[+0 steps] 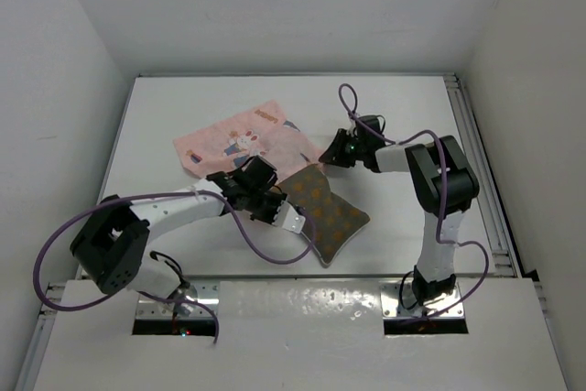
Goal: Put the pillow into the pillowcase
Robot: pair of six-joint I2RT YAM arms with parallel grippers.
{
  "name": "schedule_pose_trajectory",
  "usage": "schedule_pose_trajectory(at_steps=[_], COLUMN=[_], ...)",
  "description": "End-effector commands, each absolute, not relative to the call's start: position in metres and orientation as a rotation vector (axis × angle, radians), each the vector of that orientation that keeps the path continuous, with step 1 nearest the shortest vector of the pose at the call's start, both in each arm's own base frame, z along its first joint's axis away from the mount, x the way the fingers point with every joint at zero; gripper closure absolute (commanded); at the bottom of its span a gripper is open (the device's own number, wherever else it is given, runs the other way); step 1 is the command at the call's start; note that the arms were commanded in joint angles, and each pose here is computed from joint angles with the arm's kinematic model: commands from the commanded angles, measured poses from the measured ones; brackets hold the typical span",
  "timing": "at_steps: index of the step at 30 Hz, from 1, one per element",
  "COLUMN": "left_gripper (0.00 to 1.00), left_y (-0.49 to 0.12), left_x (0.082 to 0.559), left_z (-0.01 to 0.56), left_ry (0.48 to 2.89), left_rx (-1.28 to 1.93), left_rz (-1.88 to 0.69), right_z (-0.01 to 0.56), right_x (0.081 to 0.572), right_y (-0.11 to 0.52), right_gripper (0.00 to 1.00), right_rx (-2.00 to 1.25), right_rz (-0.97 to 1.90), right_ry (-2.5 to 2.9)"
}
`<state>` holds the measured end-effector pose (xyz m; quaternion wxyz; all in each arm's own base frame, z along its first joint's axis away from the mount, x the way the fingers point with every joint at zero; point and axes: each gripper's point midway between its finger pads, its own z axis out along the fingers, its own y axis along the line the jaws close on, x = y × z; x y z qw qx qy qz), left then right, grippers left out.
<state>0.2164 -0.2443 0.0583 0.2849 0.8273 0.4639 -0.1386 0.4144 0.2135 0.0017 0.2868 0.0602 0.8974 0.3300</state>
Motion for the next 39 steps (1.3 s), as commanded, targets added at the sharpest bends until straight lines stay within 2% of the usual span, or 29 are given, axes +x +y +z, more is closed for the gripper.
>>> schedule_pose_trajectory(at_steps=[1, 3, 5, 7, 8, 9, 11, 12, 18, 22, 23, 25, 26, 28, 32, 39], left_gripper=[1.00, 1.00, 1.00, 1.00, 1.00, 1.00, 1.00, 1.00, 1.00, 1.00, 1.00, 1.00, 1.00, 1.00, 1.00, 1.00], left_y=[-0.260, -0.258, -0.258, -0.255, -0.263, -0.268, -0.262, -0.260, -0.217, -0.193, -0.190, -0.191, -0.185, -0.193, -0.208, -0.190], left_x=[0.230, 0.242, 0.260, 0.261, 0.272, 0.271, 0.286, 0.284, 0.313, 0.340, 0.341, 0.334, 0.336, 0.321, 0.276, 0.268], left_z=[0.082, 0.094, 0.120, 0.137, 0.163, 0.179, 0.216, 0.231, 0.294, 0.326, 0.329, 0.314, 0.296, 0.255, 0.197, 0.142], left_ry=[1.247, 1.352, 1.399, 1.469, 1.437, 1.447, 1.459, 1.477, 1.546, 1.501, 1.447, 1.415, 1.410, 1.426, 1.469, 1.558], left_rx=[2.080, 1.972, 1.883, 1.826, 1.788, 1.736, 1.630, 1.565, 1.226, 1.067, 1.109, 1.215, 1.306, 1.429, 1.614, 1.755], left_rz=[-0.409, -0.428, -0.457, -0.589, -0.607, -0.679, -0.700, -0.766, -0.856, -0.829, -0.789, -0.697, -0.558, -0.484, -0.538, -0.446], right_z=[-0.012, -0.006, 0.000, 0.033, 0.039, 0.075, 0.098, 0.128, 0.166, 0.189, 0.197, 0.193, 0.180, 0.159, 0.132, 0.122], right_x=[0.403, 0.392, 0.378, 0.377, 0.361, 0.369, 0.350, 0.352, 0.329, 0.327, 0.328, 0.333, 0.328, 0.327, 0.322, 0.360], right_y=[0.214, 0.206, 0.201, 0.200, 0.201, 0.205, 0.203, 0.202, 0.173, 0.169, 0.166, 0.156, 0.155, 0.157, 0.159, 0.157], right_gripper=[0.79, 1.00, 1.00, 1.00, 1.00, 1.00, 1.00, 1.00, 1.00, 1.00, 1.00, 1.00, 1.00, 1.00, 1.00, 1.00], right_rx=[0.191, 0.206, 0.220, 0.200, 0.198, 0.124, 0.099, 0.058, 0.213, 0.235, 0.237, 0.245, 0.267, 0.303, 0.359, 0.405], right_rz=[0.896, 0.897, 0.903, 0.933, 0.959, 0.979, 1.001, 1.033, 1.114, 1.160, 1.147, 1.052, 1.035, 1.036, 1.023, 0.921], right_ry=[2.438, 2.422, 2.469, 2.452, 2.527, 2.476, 2.548, 2.499, 2.541, 2.509, 2.486, 2.469, 2.492, 2.504, 2.592, 2.529])
